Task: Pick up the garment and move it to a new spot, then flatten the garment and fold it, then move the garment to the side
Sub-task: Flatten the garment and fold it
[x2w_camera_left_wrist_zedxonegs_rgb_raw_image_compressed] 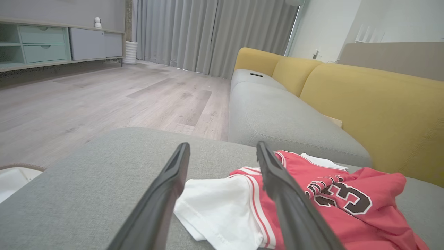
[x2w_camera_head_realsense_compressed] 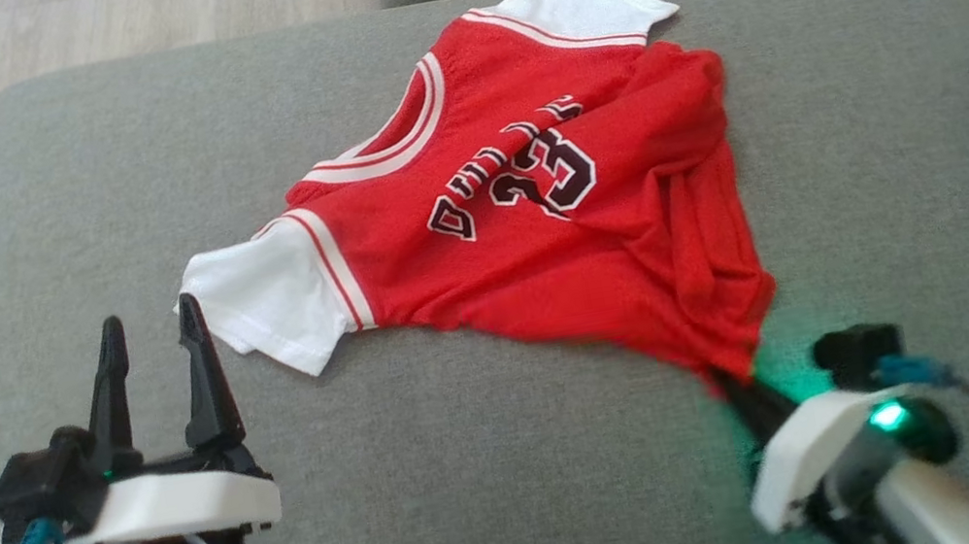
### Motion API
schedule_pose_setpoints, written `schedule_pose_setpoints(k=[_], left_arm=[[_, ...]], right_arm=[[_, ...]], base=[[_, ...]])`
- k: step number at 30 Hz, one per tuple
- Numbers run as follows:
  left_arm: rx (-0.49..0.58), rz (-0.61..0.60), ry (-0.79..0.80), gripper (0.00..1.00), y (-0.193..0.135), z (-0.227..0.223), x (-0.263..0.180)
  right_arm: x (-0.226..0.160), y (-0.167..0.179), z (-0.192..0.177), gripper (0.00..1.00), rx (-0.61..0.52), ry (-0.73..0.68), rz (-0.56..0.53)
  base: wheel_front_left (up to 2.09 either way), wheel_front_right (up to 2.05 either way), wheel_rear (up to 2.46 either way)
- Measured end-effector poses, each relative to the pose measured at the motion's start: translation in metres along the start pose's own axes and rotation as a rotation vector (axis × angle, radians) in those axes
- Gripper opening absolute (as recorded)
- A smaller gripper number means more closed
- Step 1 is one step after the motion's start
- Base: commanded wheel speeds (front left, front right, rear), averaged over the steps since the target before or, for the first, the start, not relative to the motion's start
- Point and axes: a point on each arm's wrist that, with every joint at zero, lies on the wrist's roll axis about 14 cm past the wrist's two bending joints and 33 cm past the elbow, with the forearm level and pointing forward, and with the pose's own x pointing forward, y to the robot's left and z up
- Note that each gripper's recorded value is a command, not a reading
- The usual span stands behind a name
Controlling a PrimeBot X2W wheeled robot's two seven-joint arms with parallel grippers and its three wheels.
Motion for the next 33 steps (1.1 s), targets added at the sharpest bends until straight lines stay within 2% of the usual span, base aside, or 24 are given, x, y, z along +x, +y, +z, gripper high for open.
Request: schedule_pose_setpoints(k=[6,10,19,20,21,27,33], left_arm=[[-0.010,-0.023,0.004,1.00,-0.009,-0.002,0.004],[-0.013,-0.038,0.004,1.00,-0.015,-0.002,0.006],[-0.027,-0.062,0.026,1.00,-0.024,-0.010,0.008],[-0.027,-0.064,0.027,1.00,-0.025,-0.011,0.008],[-0.027,-0.066,0.028,1.00,-0.026,-0.011,0.008],[-0.029,-0.073,0.025,1.00,-0.028,-0.010,0.008],[-0.031,-0.083,0.016,1.00,-0.032,-0.007,0.007]], right_arm=[[-0.025,-0.066,0.024,0.00,-0.060,-0.040,-0.141],[-0.042,-0.098,0.037,0.00,-0.083,-0.049,-0.216],[-0.056,-0.120,0.049,0.00,-0.069,-0.064,-0.281],[-0.056,-0.120,0.050,0.32,-0.064,-0.070,-0.284],[-0.057,-0.120,0.052,1.00,-0.064,-0.080,-0.288],[-0.064,-0.120,0.071,1.00,-0.064,-0.180,-0.316],[-0.083,-0.114,0.096,1.00,-0.027,-0.370,-0.357]], base=[[0.00,0.00,0.00],[0.00,0.00,0.00],[0.00,0.00,0.00],[0.00,0.00,0.00],[0.00,0.00,0.00],[0.00,0.00,0.00],[0.00,0.00,0.00]])
